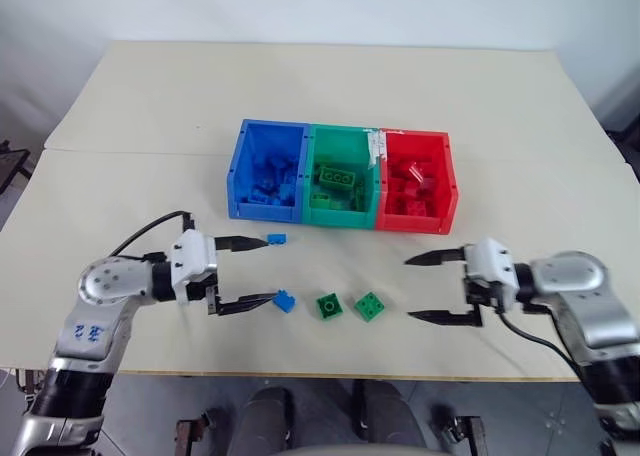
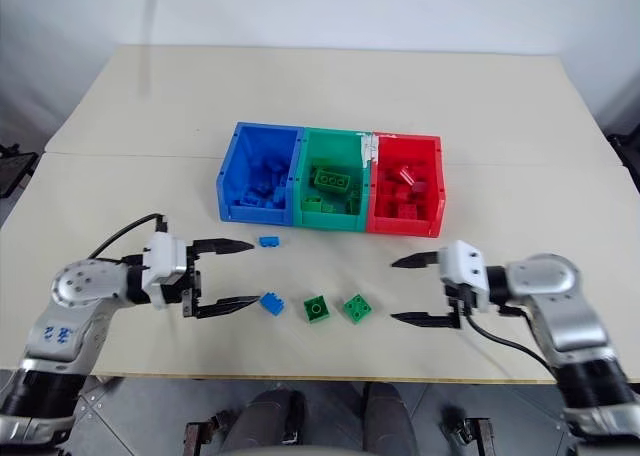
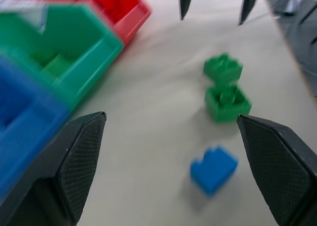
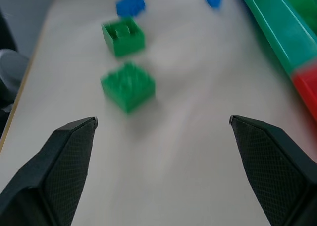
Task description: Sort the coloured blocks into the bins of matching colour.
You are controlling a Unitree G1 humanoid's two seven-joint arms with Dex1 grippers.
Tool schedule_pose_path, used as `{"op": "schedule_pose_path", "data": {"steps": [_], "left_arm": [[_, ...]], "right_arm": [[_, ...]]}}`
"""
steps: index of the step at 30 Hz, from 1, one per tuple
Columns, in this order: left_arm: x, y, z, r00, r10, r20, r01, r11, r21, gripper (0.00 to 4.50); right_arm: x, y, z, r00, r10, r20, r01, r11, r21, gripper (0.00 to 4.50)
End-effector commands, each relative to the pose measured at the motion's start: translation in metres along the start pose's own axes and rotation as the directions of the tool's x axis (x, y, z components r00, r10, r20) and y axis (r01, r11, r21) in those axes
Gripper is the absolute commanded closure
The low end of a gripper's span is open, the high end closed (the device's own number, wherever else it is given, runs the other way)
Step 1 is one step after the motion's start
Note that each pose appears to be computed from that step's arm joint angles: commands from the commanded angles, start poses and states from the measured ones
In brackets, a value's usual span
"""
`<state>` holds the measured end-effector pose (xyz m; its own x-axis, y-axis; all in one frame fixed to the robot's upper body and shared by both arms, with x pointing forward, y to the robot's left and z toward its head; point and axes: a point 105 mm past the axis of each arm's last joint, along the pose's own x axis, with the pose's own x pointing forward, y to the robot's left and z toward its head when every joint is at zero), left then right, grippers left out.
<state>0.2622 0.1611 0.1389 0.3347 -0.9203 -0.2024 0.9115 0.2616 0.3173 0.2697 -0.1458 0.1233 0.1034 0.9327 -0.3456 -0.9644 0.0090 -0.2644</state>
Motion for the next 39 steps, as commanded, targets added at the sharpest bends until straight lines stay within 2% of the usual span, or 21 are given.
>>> {"op": "schedule_pose_path", "data": {"steps": [1,7,8,11,14,17,18,22,25,26,29,32,36,39], "left_arm": [[-0.01,-0.004,0.013,0.999,0.035,0.004,-0.035,0.998,0.044,0.0],[-0.01,-0.009,0.017,0.998,0.057,0.007,-0.057,0.998,0.039,0.0],[-0.01,-0.01,0.017,0.998,0.06,0.005,-0.06,0.997,0.039,0.0],[-0.012,-0.01,0.018,0.998,0.068,0.001,-0.068,0.997,0.037,0.0],[-0.015,-0.01,0.018,0.996,0.085,-0.003,-0.085,0.996,0.033,0.0],[-0.018,-0.008,0.018,0.994,0.112,0.0,-0.112,0.993,0.019,0.0],[-0.02,-0.008,0.018,0.992,0.123,0.0,-0.123,0.992,0.014,0.0],[-0.027,-0.006,0.017,0.978,0.209,0.01,-0.209,0.978,-0.019,0.0],[-0.03,-0.007,0.014,0.968,0.249,0.007,-0.249,0.968,-0.035,0.0],[-0.03,-0.007,0.015,0.965,0.26,0.015,-0.26,0.965,-0.041,0.0],[-0.023,-0.006,0.019,0.962,0.269,0.039,-0.268,0.963,-0.043,0.0],[-0.019,-0.005,0.021,0.961,0.271,0.048,-0.269,0.962,-0.042,0.0],[-0.017,-0.005,0.022,0.961,0.27,0.053,-0.269,0.962,-0.038,0.0],[-0.017,-0.005,0.023,0.963,0.264,0.053,-0.262,0.964,-0.034,0.0]], "right_arm": [[0.024,0.004,-0.001,0.991,0.135,-0.005,-0.135,0.99,-0.037,0.02],[0.046,0.005,-0.018,0.949,0.303,-0.089,-0.309,0.949,-0.067,0.02],[0.046,0.004,-0.019,0.942,0.32,-0.098,-0.327,0.943,-0.063,0.2],[0.046,0.0,-0.018,0.938,0.333,-0.099,-0.34,0.938,-0.067,0.94],[0.043,-0.008,-0.012,0.947,0.312,-0.075,-0.318,0.943,-0.094,2.02],[0.04,-0.024,0.006,0.977,0.212,0.018,-0.208,0.97,-0.125,3.01],[0.039,-0.029,0.014,0.982,0.178,0.058,-0.17,0.978,-0.117,3.04],[0.028,-0.06,0.053,0.974,-0.011,0.227,0.026,0.998,-0.063,3.04],[0.024,-0.088,0.077,0.94,-0.151,0.307,0.167,0.986,-0.025,3.04],[0.024,-0.106,0.085,0.913,-0.243,0.329,0.256,0.967,0.006,3.04],[0.029,-0.144,0.092,0.861,-0.405,0.308,0.421,0.907,0.014,3.04],[0.035,-0.16,0.089,0.837,-0.469,0.281,0.478,0.878,0.043,3.04],[0.044,-0.166,0.089,0.836,-0.479,0.266,0.485,0.873,0.051,1.69],[0.04,-0.164,0.092,0.837,-0.47,0.281,0.475,0.878,0.056,0.69]]}}
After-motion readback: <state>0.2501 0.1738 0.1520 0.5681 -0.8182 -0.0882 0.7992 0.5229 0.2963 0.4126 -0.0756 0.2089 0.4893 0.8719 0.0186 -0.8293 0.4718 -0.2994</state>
